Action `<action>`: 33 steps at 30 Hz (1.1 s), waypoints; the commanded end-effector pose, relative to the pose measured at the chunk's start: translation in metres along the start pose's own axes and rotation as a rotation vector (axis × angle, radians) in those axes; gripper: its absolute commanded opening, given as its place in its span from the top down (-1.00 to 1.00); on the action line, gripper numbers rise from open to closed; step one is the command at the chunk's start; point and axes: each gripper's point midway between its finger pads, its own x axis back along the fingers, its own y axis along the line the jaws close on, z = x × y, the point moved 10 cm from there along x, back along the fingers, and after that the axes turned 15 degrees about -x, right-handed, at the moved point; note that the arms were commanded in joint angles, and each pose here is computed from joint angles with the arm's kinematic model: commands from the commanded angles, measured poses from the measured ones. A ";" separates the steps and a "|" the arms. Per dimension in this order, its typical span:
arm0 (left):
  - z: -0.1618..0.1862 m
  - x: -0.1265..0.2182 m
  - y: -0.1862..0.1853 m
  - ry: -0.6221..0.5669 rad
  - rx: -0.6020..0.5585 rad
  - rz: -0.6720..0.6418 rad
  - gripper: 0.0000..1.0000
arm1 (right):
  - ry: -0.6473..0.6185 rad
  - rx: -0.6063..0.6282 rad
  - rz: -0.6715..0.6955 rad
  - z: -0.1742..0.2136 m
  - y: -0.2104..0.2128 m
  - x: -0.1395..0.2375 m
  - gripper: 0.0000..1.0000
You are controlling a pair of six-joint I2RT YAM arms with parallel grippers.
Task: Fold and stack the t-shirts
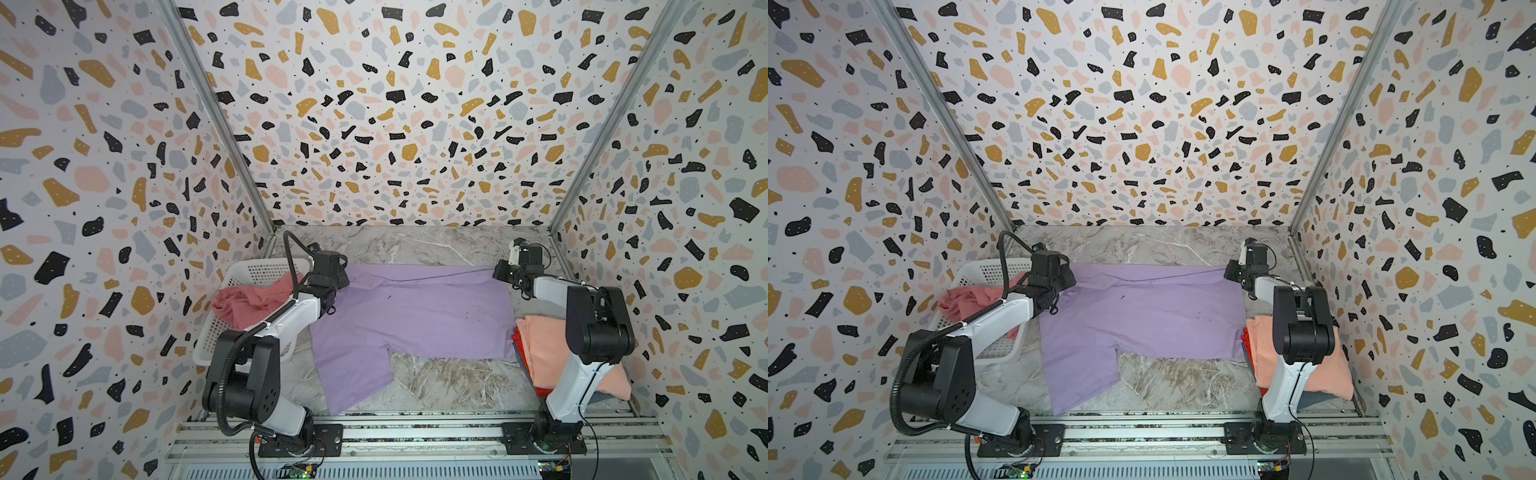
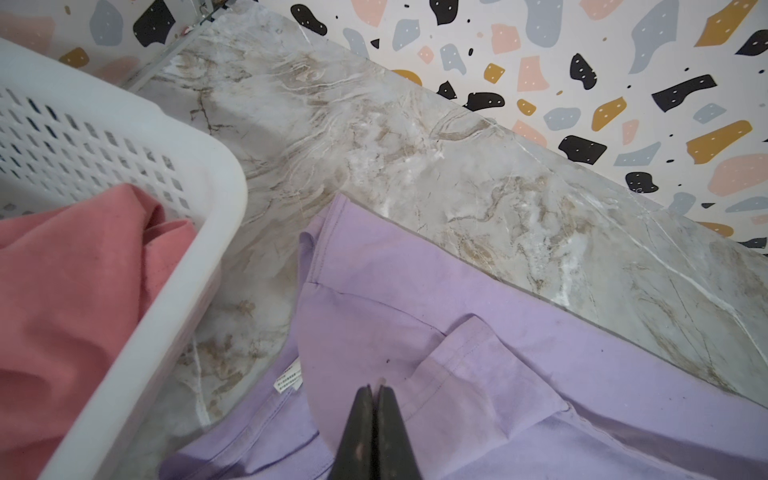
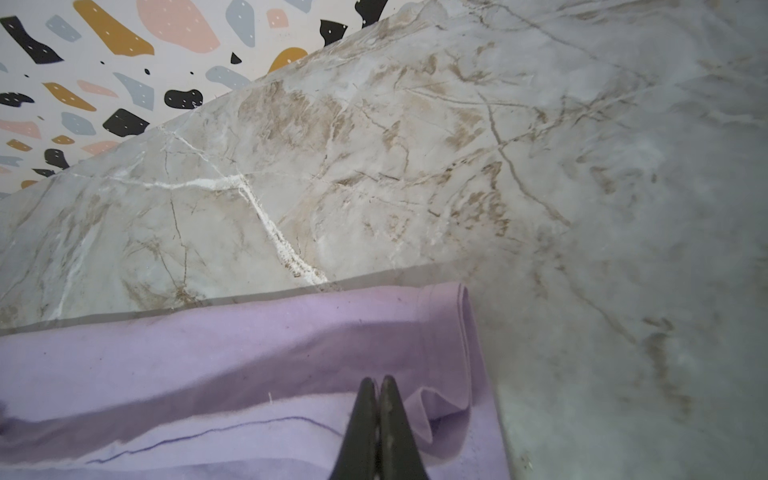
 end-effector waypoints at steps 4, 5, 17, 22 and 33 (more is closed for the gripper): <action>-0.004 0.013 0.006 -0.013 0.012 -0.039 1.00 | -0.031 0.025 -0.012 -0.006 0.009 0.026 1.00; -0.002 0.018 0.008 -0.005 0.009 -0.051 1.00 | -0.034 0.026 -0.002 -0.005 0.009 0.034 1.00; 0.003 0.060 0.016 -0.042 0.087 -0.017 -0.13 | -0.136 -0.071 0.081 -0.014 0.027 0.104 -0.23; -0.015 0.010 -0.016 0.101 -0.037 0.090 -0.11 | 0.020 -0.034 -0.094 -0.007 0.045 0.061 -0.22; -0.014 -0.085 -0.090 0.271 -0.117 0.193 0.01 | 0.227 0.017 -0.106 0.034 0.055 -0.006 -0.17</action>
